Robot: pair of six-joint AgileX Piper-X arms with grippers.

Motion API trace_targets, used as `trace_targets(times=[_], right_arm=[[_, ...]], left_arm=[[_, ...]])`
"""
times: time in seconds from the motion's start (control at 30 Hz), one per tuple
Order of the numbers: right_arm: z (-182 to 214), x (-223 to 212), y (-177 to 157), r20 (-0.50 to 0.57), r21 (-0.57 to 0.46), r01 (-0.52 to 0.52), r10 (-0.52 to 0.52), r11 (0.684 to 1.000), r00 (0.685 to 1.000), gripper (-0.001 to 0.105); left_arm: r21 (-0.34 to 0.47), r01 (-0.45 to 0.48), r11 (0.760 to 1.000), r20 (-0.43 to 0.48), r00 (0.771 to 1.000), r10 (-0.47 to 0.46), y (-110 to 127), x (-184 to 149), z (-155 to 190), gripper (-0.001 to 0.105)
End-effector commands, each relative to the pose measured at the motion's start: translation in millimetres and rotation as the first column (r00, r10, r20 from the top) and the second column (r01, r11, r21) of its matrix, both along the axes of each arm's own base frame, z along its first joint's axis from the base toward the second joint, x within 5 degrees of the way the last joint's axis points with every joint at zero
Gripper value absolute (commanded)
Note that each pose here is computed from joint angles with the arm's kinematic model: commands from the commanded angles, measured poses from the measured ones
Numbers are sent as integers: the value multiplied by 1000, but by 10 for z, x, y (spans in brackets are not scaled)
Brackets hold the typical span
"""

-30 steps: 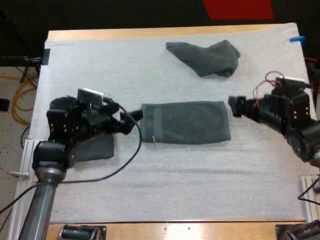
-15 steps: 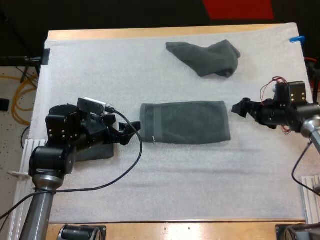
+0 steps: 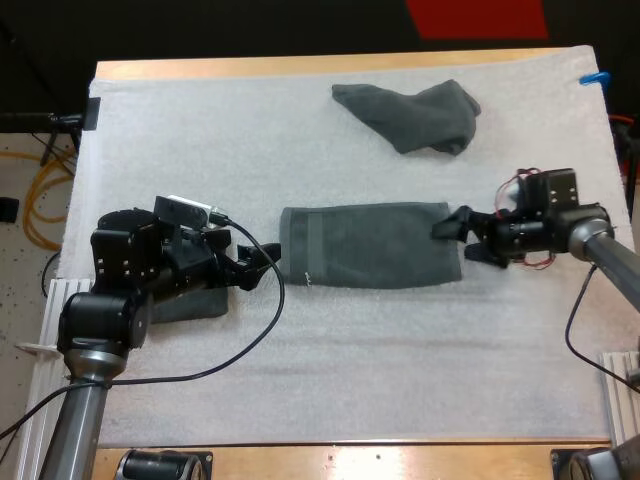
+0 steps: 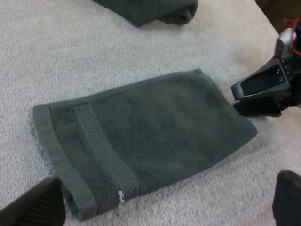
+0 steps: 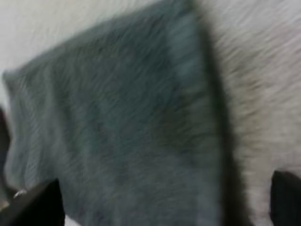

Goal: Pick towel from pile fold and stack

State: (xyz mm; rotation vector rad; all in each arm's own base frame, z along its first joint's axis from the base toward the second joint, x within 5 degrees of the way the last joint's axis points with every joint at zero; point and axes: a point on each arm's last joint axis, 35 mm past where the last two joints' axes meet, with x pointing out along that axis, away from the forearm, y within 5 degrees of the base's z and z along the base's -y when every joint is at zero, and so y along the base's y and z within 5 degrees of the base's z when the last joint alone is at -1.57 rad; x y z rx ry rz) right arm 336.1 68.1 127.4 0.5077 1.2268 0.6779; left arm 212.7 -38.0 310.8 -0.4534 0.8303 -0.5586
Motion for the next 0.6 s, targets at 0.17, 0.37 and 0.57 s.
trace_targets(times=[0.17, 0.37, 0.57], right_arm=[[-106, 6, 224, -73, 57, -52, 56, 997, 996, 87], [-132, 26, 212, -100, 7, 1, 0, 1000, 995, 44], [-116, 24, 199, -75, -43, 1, -4, 999, 997, 1]], left_arm=[[4, 4, 1000, 11, 1000, -4, -8, -6, 25, 86], [-6, 16, 1000, 10, 1000, -16, -12, -9, 27, 86], [-6, 16, 1000, 10, 1000, -16, -12, -9, 27, 86]])
